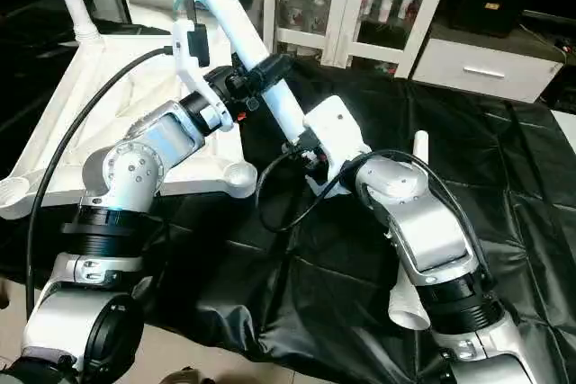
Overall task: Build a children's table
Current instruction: Pick table leg
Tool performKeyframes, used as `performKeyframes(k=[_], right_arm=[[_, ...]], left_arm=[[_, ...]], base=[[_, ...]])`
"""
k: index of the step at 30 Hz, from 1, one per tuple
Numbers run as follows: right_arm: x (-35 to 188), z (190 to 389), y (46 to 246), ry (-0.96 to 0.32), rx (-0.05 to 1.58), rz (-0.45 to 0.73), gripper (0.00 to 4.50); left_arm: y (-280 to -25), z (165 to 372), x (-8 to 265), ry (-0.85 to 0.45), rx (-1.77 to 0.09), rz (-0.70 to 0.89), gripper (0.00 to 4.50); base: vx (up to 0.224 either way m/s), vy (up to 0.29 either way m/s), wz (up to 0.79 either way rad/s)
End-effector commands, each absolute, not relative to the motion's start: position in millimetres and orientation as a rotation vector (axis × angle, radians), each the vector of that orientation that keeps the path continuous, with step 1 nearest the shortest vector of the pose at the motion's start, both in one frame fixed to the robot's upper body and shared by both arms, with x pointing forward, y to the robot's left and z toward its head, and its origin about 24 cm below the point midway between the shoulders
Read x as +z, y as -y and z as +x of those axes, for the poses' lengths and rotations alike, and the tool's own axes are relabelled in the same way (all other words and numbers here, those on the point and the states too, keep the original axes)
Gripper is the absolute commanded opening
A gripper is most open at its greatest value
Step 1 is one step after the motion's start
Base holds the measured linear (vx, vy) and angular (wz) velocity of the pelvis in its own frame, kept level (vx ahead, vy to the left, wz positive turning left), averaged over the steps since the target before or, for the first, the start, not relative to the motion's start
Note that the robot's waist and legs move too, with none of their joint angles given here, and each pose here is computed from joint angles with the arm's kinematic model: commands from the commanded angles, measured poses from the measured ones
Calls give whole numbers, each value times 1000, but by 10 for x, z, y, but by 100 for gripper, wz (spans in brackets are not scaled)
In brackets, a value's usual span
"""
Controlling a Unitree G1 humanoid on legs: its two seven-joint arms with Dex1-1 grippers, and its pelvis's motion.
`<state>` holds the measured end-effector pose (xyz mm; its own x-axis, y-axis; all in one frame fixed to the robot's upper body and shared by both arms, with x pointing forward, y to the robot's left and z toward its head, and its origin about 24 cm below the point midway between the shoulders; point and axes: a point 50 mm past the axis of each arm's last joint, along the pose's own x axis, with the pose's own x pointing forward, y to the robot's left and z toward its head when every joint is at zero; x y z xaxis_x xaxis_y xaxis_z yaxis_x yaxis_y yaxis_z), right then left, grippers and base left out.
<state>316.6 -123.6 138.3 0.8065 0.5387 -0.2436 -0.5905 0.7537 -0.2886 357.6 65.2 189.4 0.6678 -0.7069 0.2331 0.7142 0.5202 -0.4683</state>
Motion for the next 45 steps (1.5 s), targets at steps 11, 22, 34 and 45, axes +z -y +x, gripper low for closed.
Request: performKeyframes(k=[11, 22, 34, 45], right_arm=[[1582, 3233, 1284, -57, 619, -240, 296], [1805, 2976, 1726, -170, 1010, -13, 387], [1696, 2902, 1754, -325, 1122, -56, 450], [1717, 2915, 1672, -339, 1176, -89, 450]], left_arm=[[-651, 3569, 2047, 26, -905, -573, 177], [-659, 3419, 2128, -25, -1137, -389, 177], [-621, 3297, 2239, -34, -1326, -291, 177], [-616, 3257, 2304, -23, -1383, -299, 176]], base=[[0, 0, 0], [0, 0, 0], [0, 0, 0], [0, 0, 0]])
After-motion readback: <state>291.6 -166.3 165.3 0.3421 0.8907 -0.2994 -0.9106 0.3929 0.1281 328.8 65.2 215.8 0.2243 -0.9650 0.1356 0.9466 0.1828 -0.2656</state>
